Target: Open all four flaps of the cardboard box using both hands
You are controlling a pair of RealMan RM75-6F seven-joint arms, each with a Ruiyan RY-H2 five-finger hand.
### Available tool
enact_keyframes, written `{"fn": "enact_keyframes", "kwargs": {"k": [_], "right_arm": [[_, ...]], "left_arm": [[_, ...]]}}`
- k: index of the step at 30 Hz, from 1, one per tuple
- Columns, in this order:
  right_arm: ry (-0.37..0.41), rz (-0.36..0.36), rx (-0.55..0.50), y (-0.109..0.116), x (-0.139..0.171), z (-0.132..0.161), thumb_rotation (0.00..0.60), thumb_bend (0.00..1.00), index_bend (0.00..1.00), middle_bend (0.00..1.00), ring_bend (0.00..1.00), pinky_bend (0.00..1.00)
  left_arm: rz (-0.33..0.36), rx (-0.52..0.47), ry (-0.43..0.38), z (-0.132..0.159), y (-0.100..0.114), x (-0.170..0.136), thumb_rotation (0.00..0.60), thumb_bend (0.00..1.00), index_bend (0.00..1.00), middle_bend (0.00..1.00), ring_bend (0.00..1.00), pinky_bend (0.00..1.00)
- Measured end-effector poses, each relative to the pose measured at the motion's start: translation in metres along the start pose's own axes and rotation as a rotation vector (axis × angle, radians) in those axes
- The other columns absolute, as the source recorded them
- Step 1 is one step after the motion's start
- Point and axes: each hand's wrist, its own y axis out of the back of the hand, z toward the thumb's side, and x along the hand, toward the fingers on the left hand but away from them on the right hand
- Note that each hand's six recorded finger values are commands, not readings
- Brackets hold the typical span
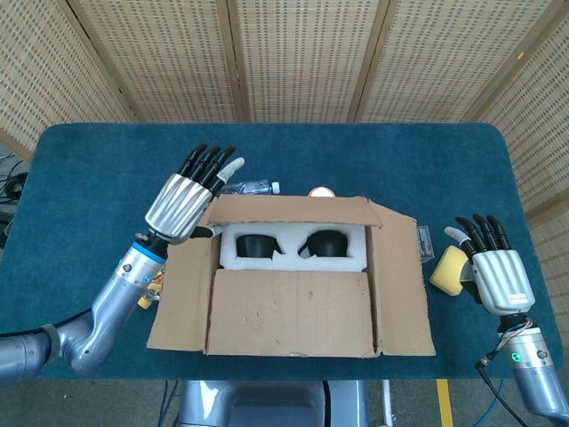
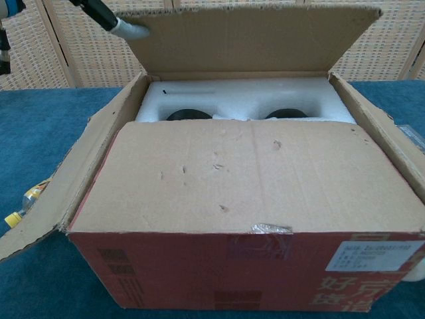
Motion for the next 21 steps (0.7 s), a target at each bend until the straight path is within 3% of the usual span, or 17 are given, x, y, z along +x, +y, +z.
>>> {"fn": "enact_keyframes", "kwargs": {"k": [10, 21], "right_arm": [[-0.002, -0.001, 0.005, 0.002, 0.002, 0.0, 0.6, 1.0, 0.19, 0.13, 0.0, 0.0], [-0.008, 0.003, 0.008, 0.004, 0.004, 0.0, 0.6, 1.0, 0.19, 0.13, 0.0, 0.0]], "left_arm": [[0.039, 0.103, 0.066, -0.026, 0.015, 0.045, 0.519, 0.27, 0.0, 0.0, 0.0, 0.0], [-0.028, 0.189, 0.161, -0.05, -0.004, 0.079, 0.516, 0.26, 0.0, 0.0, 0.0, 0.0]]}}
